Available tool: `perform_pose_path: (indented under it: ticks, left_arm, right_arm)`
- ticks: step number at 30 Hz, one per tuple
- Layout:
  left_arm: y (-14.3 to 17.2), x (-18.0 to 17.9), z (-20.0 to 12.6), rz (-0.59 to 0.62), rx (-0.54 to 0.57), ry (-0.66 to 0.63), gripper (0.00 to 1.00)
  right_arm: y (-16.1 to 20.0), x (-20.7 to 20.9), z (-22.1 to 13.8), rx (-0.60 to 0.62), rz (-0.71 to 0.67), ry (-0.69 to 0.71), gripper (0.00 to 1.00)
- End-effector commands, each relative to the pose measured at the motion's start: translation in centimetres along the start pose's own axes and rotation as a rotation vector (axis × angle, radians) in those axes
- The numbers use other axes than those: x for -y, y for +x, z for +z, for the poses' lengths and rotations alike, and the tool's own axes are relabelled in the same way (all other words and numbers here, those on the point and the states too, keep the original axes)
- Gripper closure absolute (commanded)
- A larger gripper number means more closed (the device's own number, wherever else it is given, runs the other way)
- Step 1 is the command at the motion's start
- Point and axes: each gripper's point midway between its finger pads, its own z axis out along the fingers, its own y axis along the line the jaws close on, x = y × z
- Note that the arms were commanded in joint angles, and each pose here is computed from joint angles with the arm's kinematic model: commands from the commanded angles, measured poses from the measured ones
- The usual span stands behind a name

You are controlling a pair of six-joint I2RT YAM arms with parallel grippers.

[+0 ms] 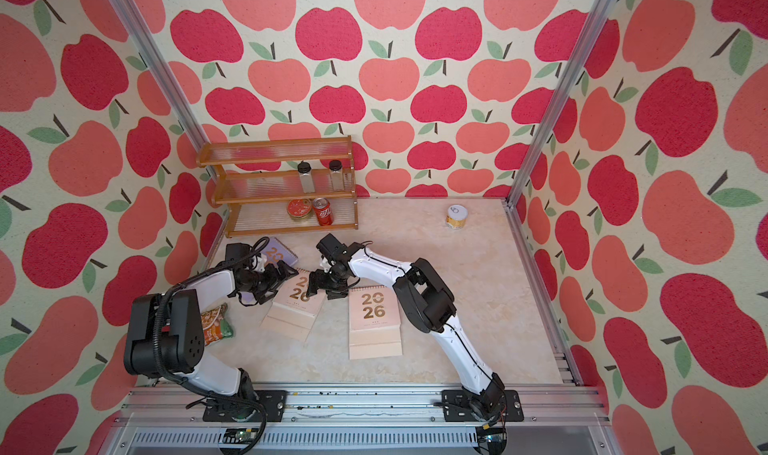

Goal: Stack the calendars
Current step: Pick up the calendar at the center of the board.

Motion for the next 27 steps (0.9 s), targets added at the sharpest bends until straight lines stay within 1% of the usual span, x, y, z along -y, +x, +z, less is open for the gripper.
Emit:
perform_pose_path:
  ticks: [1, 9, 14, 21, 27]
  left_arm:
    - [1.1, -0.3, 1.0, -0.012, -0.053, 0.014, 0.03]
    - [1.8, -0.3, 1.2, -0.022, -0.075, 0.034, 0.05]
    - [2.3, 0.2, 1.1, -0.022, -0.086, 0.062, 0.07]
    - [2.1, 1.2, 0.3, -0.001, -0.067, 0.091, 0.08]
    - [2.0, 1.3, 0.4, -0.007, -0.069, 0.11, 0.08]
  right_arm:
    - [-0.2, 0.9, 1.0, -0.026, 0.04, 0.003, 0.23]
    - [-1.4, 0.0, 0.3, 0.016, 0.047, -0.081, 0.25]
    - [-2.4, -1.7, -0.6, 0.069, 0.017, -0.143, 0.26]
    - [-3.3, -4.5, -2.1, 0.126, -0.032, -0.258, 0.31]
    - [-3.5, -5.7, -3.3, 0.16, -0.074, -0.3, 0.33]
